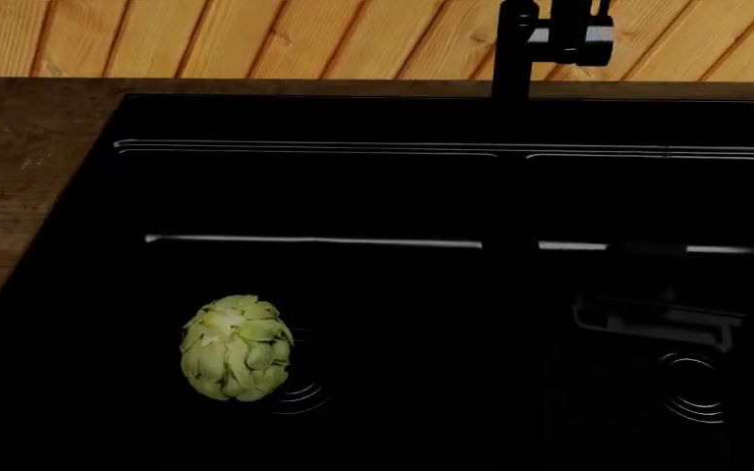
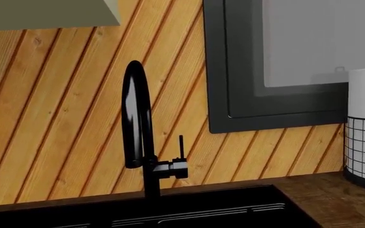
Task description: Pick the apple from the counter and place it in the sink
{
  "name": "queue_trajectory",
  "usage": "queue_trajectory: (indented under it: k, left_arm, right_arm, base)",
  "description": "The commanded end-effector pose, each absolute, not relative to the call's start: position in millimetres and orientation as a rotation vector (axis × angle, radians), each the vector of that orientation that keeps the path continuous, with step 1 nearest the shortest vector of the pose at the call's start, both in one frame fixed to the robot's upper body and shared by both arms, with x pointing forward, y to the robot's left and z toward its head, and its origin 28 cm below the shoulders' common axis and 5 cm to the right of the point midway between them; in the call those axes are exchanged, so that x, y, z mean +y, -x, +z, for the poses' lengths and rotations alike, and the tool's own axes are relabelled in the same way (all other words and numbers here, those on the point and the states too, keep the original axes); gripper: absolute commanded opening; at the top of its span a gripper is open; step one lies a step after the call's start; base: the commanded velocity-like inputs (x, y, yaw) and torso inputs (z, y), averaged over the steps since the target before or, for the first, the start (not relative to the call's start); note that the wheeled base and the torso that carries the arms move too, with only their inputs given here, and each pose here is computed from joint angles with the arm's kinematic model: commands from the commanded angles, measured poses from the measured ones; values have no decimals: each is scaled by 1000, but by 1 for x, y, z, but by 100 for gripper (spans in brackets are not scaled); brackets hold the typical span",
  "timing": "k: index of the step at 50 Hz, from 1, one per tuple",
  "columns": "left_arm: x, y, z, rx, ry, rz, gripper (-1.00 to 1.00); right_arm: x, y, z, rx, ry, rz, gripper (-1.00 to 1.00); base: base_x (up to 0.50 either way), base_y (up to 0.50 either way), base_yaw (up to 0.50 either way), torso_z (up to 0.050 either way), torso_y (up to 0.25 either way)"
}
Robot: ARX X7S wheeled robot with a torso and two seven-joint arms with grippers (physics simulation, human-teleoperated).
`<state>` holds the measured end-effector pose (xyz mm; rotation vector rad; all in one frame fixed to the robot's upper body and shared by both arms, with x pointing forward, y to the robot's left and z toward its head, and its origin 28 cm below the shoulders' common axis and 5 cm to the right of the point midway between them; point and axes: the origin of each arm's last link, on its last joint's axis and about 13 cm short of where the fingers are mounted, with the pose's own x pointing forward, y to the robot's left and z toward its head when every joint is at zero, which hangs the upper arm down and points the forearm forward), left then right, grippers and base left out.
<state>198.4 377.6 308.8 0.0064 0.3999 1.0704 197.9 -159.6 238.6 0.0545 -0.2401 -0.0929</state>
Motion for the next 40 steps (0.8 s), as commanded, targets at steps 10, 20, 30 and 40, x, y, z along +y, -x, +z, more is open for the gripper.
queue_trajectory:
  k: [10, 20, 30, 40]
  left_arm:
    - [377, -204, 289, 455, 25, 1082, 100]
    - [375, -214, 280, 454, 21, 1029, 100]
    - [370, -228, 274, 458, 17, 973, 100]
    - [364, -237, 267, 484, 7, 923, 100]
  right_arm:
    - [-160, -197, 237, -230, -48, -93, 100]
    - [-160, -198, 237, -228, -43, -93, 100]
    - [-160, -198, 238, -230, -41, -91, 100]
    - [-160, -197, 239, -232, -41, -90, 100]
  base:
    - [0, 0, 0, 0, 0]
    - [0, 0, 0, 0, 0]
    - [0, 0, 0, 0, 0]
    - [0, 0, 0, 0, 0]
